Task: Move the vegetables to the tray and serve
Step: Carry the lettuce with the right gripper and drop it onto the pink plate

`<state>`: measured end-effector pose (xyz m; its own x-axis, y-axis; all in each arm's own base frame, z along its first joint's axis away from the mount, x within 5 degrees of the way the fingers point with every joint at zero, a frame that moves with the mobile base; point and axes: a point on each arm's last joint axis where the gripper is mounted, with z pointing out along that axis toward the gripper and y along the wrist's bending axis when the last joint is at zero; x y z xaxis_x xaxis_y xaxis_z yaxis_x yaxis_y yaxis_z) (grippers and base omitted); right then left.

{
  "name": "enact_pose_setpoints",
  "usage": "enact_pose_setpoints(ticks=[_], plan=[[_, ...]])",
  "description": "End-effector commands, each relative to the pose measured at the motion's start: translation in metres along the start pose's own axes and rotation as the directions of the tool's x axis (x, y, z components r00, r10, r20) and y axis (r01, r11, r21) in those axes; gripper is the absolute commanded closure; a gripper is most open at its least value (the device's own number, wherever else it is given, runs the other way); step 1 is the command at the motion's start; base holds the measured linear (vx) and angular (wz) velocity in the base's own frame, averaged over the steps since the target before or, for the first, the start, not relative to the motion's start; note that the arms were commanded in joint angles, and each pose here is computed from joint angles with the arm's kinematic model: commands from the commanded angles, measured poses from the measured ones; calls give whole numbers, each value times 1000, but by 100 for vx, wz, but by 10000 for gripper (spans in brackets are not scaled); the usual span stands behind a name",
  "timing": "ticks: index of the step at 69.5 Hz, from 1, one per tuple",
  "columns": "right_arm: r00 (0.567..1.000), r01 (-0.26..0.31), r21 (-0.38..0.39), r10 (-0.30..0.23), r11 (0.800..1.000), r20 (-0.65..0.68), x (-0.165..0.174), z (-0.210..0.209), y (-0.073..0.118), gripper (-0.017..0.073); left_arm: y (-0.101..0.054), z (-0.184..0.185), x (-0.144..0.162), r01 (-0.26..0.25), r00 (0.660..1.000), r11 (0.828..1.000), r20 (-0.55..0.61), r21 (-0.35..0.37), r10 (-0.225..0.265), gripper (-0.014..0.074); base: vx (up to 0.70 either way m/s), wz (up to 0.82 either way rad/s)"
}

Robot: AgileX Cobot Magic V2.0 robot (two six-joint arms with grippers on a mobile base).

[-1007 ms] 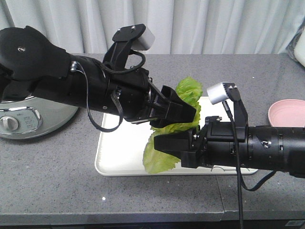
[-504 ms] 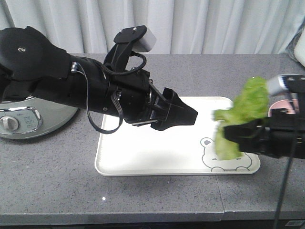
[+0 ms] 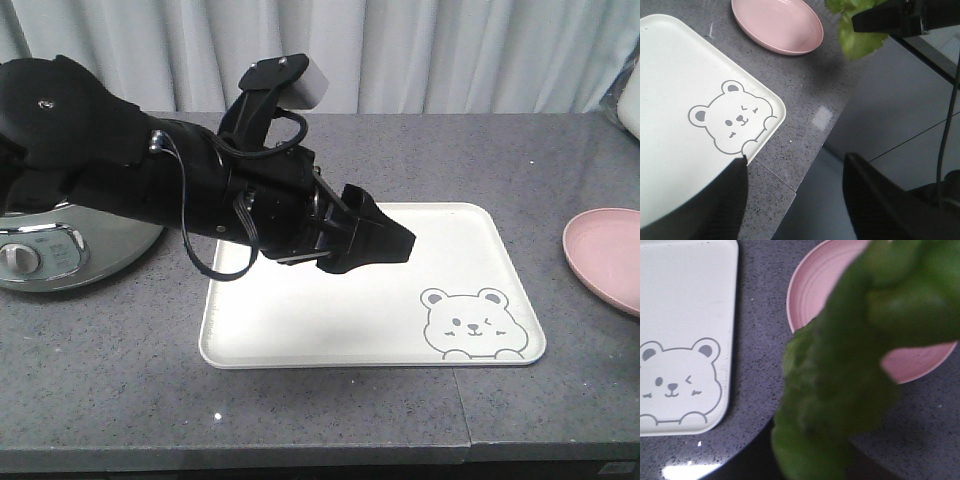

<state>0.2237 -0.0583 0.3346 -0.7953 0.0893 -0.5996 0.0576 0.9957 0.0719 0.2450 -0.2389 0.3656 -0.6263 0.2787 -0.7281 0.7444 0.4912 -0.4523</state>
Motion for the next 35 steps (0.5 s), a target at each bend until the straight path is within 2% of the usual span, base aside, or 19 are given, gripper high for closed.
enact_pose_setpoints(ticks=[1, 18, 35], plan=[[999, -14, 56, 11, 998, 51, -22, -10, -8, 564, -15, -16, -12, 0, 996, 999, 89, 34, -3, 176, 0, 0], [1000, -2, 108, 5, 994, -29, -54, 22, -28, 564, -15, -16, -12, 0, 996, 999, 89, 34, -3, 176, 0, 0], [993, 60, 173, -42, 983, -109, -81, 65, -51, 559, -15, -16, -12, 0, 996, 999, 89, 34, -3, 176, 0, 0]])
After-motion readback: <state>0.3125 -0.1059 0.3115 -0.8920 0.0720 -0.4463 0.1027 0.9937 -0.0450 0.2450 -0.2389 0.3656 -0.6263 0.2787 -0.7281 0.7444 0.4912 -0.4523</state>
